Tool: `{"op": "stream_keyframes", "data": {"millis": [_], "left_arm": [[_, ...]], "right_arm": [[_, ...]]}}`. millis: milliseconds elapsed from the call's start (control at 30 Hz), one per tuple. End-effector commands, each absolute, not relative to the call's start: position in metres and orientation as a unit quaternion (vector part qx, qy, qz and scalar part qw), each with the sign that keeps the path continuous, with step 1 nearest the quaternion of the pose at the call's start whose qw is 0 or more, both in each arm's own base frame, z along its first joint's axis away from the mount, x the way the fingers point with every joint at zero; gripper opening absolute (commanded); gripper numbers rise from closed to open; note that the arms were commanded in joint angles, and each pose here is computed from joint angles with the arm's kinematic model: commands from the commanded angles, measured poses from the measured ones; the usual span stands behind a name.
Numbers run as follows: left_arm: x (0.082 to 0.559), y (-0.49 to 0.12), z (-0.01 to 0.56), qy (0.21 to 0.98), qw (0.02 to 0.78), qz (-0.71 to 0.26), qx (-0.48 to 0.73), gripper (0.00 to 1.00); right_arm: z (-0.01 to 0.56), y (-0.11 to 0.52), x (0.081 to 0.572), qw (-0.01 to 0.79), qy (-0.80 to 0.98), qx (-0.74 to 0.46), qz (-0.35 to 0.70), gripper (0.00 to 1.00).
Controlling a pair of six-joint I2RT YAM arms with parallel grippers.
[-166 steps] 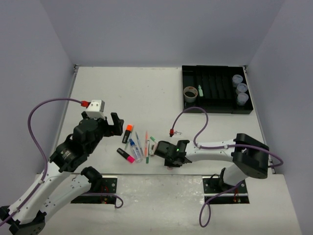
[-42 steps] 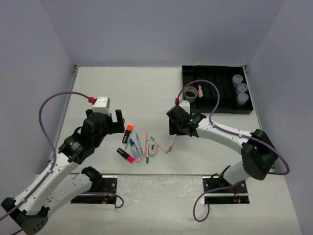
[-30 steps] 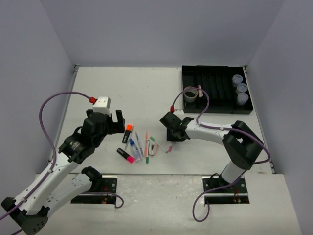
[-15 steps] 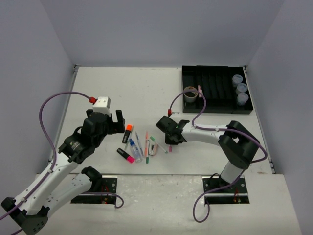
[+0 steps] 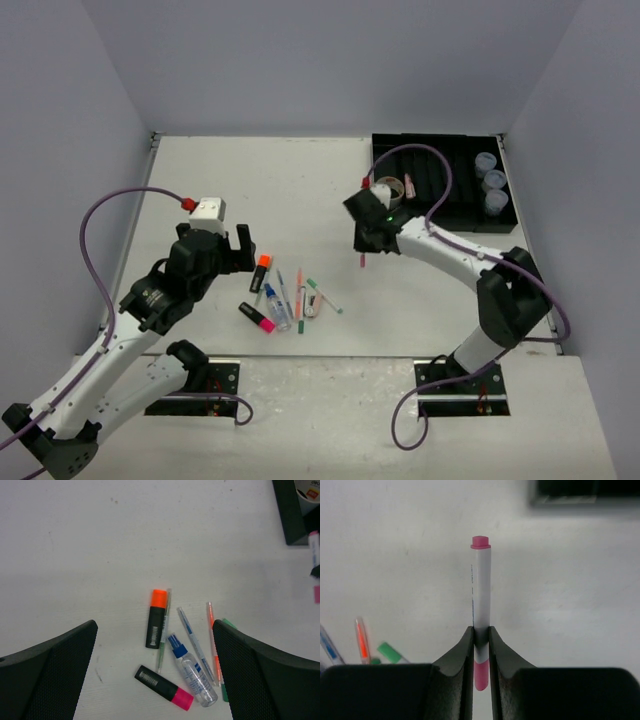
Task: Sort the stationery into containers
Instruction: Pick up the pen from the center of the board, then place the pen in the storage box.
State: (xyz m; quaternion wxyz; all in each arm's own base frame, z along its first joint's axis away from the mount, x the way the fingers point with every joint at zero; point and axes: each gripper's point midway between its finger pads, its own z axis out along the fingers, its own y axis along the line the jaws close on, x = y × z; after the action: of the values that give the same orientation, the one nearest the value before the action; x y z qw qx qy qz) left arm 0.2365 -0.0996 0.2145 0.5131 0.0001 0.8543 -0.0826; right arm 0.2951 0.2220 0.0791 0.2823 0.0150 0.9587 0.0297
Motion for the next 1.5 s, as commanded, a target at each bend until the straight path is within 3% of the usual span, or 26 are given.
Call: {"op": "stream_keyframes", "data": {"millis": [0,267,433,667,1067,1300,1467], "left_arm": [[0.240,-0.099,0.223,0.844,0.530,-0.084,0.006,1.00],[0.237,-0.095,0.231,0.836,0.542,-0.088,-0.003,1.00],[0.235,-0.095,0.233,0.833,0.546,-0.092,-0.003,1.00],[0.235,-0.096,0.234,0.832,0.547,-0.096,-0.002,1.00],[0.235,-0.096,0.234,0.832,0.547,-0.096,0.000,1.00],[0.235,-0.097,0.234,0.832,0.547,-0.097,0.001,1.00],[0.235,-0.097,0.235,0.831,0.547,-0.098,0.001,1.00]], "right_arm": [[0.151,0.130,0.390,0.360,0.932,0.050,-0.014,0.00],[0.129,0.064,0.494,0.340,0.937,0.002,-0.081,0.00],[0.122,0.025,0.534,0.327,0.940,0.005,-0.092,0.00],[0.102,0.017,0.554,0.311,0.943,-0.070,-0.090,0.00],[0.062,0.022,0.552,0.278,0.956,-0.054,-0.075,0.05],[0.059,0.027,0.552,0.279,0.958,-0.028,-0.056,0.14],[0.074,0.030,0.552,0.294,0.955,0.005,-0.046,0.32]]}}
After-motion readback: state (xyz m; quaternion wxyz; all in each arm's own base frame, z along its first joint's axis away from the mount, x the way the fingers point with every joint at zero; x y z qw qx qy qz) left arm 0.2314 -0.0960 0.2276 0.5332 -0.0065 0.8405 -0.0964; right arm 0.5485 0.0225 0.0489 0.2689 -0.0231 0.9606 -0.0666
